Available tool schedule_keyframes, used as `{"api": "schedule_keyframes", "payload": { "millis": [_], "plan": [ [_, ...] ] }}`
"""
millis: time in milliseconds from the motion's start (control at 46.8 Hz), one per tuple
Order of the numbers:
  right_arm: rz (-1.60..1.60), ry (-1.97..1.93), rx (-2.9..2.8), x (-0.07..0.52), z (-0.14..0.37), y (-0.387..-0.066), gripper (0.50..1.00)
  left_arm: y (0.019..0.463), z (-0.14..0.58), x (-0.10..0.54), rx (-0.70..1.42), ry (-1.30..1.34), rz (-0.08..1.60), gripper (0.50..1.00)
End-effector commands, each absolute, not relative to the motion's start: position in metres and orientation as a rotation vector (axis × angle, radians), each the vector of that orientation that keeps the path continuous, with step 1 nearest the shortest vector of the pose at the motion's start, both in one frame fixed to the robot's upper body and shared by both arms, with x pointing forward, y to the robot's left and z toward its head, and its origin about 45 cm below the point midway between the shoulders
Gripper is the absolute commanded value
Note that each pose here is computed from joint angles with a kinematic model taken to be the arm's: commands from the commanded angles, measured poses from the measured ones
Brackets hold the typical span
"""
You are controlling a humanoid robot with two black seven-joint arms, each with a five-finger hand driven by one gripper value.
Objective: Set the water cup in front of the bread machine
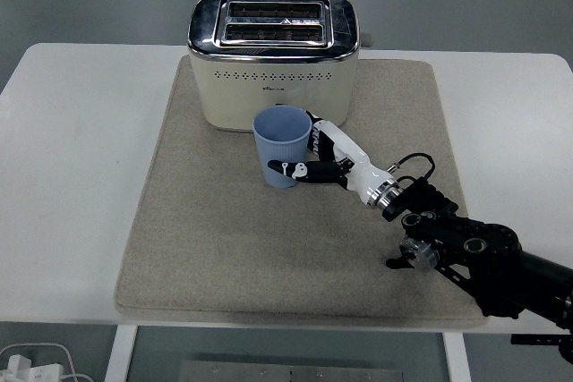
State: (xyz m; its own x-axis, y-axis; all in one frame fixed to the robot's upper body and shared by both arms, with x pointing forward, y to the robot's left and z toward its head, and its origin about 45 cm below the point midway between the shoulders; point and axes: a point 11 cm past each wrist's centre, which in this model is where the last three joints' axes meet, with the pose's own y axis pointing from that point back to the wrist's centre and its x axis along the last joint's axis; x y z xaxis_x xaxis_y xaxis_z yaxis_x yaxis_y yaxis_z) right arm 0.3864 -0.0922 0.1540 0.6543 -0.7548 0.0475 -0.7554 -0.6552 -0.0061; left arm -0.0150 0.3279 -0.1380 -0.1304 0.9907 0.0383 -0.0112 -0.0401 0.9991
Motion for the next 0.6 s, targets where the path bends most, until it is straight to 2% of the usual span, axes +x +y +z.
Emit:
{"api": "schedule_keyframes", "payload": {
  "millis": [0,577],
  "plan": [
    [0.071,-1.300,2.844,0.386,0.154,-0.093,0.921,0.328,-0.138,-0.015,1.164,1.275,1.342,1.000],
    [0.057,-1.321,2.818,0.386,0.148,-0.106,0.924,0.328,-0.138,-0.015,1.163,1.275,1.341,1.000]
  ]
}}
